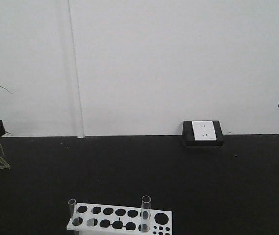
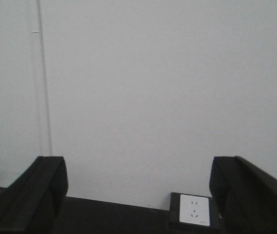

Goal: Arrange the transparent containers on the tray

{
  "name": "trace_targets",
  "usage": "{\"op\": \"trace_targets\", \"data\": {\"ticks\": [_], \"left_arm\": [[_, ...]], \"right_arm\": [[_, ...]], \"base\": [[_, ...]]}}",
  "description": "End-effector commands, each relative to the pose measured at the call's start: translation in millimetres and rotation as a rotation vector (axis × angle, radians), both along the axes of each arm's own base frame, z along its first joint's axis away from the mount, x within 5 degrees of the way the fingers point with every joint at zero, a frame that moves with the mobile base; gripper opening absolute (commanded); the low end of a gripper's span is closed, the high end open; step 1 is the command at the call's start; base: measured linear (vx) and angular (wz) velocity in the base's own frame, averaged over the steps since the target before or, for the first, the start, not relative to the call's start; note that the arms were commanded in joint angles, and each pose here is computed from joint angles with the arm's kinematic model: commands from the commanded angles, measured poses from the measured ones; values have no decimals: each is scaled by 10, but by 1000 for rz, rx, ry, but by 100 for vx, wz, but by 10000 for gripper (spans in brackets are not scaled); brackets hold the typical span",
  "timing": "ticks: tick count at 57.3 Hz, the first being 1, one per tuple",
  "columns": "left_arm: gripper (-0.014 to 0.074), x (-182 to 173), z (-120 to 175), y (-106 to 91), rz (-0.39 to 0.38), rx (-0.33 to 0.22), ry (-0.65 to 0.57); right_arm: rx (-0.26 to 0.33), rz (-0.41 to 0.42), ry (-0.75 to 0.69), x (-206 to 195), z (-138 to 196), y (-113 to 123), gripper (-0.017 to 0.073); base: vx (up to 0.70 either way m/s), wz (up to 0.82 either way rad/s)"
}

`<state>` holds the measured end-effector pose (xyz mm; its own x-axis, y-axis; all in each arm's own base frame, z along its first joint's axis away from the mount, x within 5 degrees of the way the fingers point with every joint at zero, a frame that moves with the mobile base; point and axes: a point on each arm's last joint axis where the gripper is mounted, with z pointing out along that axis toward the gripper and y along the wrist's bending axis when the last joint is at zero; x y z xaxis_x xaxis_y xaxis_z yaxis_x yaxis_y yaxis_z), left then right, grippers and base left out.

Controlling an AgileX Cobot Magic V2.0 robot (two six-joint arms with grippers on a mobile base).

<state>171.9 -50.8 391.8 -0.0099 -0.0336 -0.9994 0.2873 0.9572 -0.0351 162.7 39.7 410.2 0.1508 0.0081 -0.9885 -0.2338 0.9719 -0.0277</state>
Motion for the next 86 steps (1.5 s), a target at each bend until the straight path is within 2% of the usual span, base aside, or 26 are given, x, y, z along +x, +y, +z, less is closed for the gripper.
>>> {"op": "trace_targets", "data": {"ticks": [1, 13, 20, 25, 30, 44, 55, 72, 77, 86], "left_arm": [[524, -42, 213, -4, -2, -42, -119], [524, -45, 241, 2, 4, -53, -148], [524, -44, 240, 2, 3, -61, -144], [524, -43, 220, -2, -2, -74, -117], [524, -38, 159, -12, -10, -58, -70], [524, -7, -455, -23, -8, -1, 105], [524, -97, -866, 14, 3, 17, 166], [522, -420, -1185, 125, 12, 23, 123], [522, -480, -1233, 150, 18, 28, 71], [522, -467, -1259, 171, 45, 4, -31]], "right_arm": [[24, 31, -119, -63, 198, 36, 633], [25, 35, -119, -65, 198, 43, 545], [49, 40, -113, -65, 198, 42, 492], [48, 40, -108, -62, 185, 43, 459], [41, 40, -96, -47, 114, 48, 436], [27, 41, -43, -2, -196, 62, 414], [25, 43, -40, 6, -322, 66, 414], [12, 43, -30, 73, -379, 86, 414], [9, 43, -15, 117, -409, 99, 414], [8, 43, -10, 162, -432, 112, 414]], "base": [[0, 0], [0, 0], [0, 0], [0, 0], [0, 0], [0, 0], [0, 0], [0, 0], [0, 0], [0, 0]]}}
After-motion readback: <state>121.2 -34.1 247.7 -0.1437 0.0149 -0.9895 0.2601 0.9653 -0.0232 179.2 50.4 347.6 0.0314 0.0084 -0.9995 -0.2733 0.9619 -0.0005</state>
